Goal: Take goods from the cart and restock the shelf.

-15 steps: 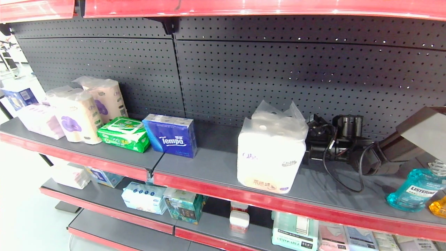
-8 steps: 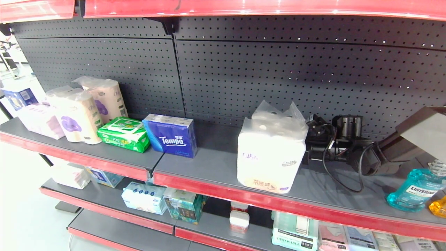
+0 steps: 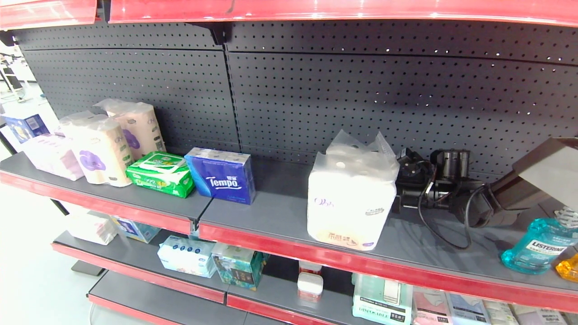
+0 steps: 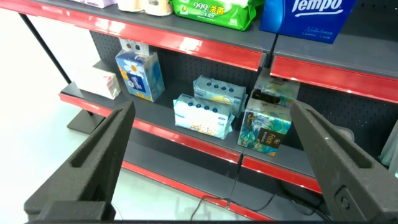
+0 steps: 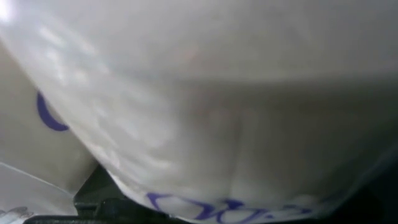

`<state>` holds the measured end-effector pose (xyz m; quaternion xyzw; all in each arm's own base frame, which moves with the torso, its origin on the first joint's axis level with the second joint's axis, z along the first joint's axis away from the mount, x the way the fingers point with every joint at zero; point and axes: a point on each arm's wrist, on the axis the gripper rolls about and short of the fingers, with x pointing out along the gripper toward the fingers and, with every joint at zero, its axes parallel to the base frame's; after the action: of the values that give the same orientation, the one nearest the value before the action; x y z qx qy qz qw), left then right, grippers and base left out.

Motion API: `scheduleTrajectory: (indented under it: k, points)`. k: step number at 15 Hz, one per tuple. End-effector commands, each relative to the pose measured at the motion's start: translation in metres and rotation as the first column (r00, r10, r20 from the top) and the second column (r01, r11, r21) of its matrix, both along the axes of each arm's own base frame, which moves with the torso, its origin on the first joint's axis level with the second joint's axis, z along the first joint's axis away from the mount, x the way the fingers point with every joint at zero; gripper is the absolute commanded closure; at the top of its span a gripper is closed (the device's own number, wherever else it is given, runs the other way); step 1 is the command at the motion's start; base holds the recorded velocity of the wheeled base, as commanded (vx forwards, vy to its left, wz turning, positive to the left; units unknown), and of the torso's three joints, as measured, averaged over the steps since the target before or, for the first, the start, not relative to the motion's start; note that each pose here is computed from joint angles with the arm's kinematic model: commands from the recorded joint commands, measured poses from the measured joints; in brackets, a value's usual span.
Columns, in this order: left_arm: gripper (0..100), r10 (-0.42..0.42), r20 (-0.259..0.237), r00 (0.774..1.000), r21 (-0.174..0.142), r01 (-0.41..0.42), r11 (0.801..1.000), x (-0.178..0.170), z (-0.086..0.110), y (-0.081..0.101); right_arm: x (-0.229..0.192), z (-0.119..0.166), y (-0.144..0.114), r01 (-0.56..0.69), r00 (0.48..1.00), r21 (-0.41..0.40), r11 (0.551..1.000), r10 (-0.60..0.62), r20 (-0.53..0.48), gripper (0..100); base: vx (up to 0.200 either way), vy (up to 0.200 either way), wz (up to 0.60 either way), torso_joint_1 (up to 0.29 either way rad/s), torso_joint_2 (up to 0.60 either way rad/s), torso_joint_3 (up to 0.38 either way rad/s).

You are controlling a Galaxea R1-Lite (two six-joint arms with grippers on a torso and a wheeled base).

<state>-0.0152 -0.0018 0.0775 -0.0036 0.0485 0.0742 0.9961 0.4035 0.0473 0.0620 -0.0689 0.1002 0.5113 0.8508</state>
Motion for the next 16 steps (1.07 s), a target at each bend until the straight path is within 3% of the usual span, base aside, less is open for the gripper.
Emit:
scheduleTrajectory:
  k: [1,8,16]
  points:
    - [0,0.000,-0.001,1.000,0.000,0.000,1.000,0.000,0.000,0.000,0.000,-0.001,0.000,-0.002,1.000,-0.001,1.000,0.002,0.000,0,0.000,0.000,0.00,0.000,0.00,0.000]
    - [0,0.000,-0.001,1.000,0.000,0.000,1.000,0.000,0.000,0.000,0.001,0.004,-0.001,0.006,1.000,0.006,1.000,-0.006,0.003,0,0.000,0.000,0.00,0.000,0.00,0.000]
    - [0,0.000,-0.001,1.000,0.001,0.000,1.000,0.000,0.000,0.000,-0.004,0.032,-0.010,0.039,0.999,0.038,0.999,-0.040,0.023,0,0.000,0.000,0.00,0.000,0.00,0.000]
